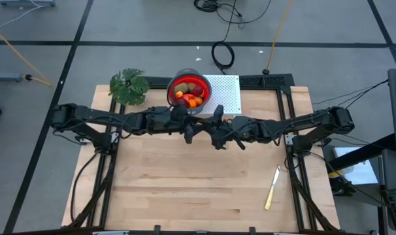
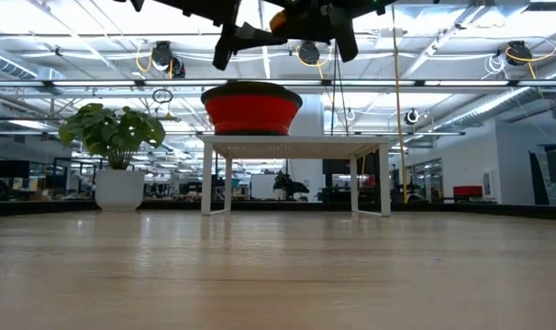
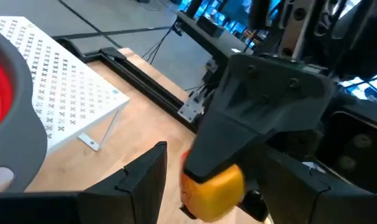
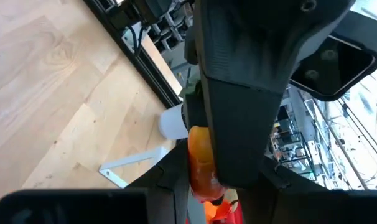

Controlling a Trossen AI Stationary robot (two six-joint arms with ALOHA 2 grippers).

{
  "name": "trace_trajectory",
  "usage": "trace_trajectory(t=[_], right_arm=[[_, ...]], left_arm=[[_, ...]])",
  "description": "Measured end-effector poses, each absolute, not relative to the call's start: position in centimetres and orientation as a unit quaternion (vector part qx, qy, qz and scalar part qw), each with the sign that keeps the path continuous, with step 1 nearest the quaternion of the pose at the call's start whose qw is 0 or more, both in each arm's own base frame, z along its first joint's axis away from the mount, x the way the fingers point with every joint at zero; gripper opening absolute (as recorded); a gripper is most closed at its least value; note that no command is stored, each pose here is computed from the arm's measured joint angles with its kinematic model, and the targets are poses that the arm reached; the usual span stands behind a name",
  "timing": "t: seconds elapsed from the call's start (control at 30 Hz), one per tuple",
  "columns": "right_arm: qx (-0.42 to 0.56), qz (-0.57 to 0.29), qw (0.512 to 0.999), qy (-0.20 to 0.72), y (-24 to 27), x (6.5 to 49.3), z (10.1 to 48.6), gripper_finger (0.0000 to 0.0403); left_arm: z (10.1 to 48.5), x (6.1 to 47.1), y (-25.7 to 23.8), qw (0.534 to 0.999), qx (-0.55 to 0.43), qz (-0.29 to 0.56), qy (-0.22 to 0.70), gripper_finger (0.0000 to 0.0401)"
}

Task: Pick & Place Fruit
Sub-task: Put the peach into the red strainer bowl

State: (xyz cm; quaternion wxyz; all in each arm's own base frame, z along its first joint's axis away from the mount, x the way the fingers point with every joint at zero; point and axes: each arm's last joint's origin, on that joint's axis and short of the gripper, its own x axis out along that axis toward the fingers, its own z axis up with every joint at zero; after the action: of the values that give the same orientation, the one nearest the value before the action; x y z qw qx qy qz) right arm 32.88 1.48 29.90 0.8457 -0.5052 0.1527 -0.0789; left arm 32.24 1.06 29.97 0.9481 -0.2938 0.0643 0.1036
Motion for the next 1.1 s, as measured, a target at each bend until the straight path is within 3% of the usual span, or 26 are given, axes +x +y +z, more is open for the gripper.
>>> trace_trajectory(t=[0.17, 0.63, 1.1], right_arm=[[-0.503, -0.078, 0.846, 0.155, 1.46, 32.87, 29.85, 0.0096], [-0.455, -0.087, 0.874, 0.15, 1.4, 32.88, 29.86, 0.0129], [-0.39, -0.091, 0.902, 0.161, 1.34, 32.8, 29.5, 0.0181]], left_arm=[[29.99, 32.21, 1.15, 0.944, -0.304, 0.107, 0.063, 0.0223], [29.97, 32.21, 1.12, 0.945, -0.305, 0.101, 0.066, 0.0107], [29.86, 32.2, 1.09, 0.949, -0.291, 0.095, 0.074, 0.0108]])
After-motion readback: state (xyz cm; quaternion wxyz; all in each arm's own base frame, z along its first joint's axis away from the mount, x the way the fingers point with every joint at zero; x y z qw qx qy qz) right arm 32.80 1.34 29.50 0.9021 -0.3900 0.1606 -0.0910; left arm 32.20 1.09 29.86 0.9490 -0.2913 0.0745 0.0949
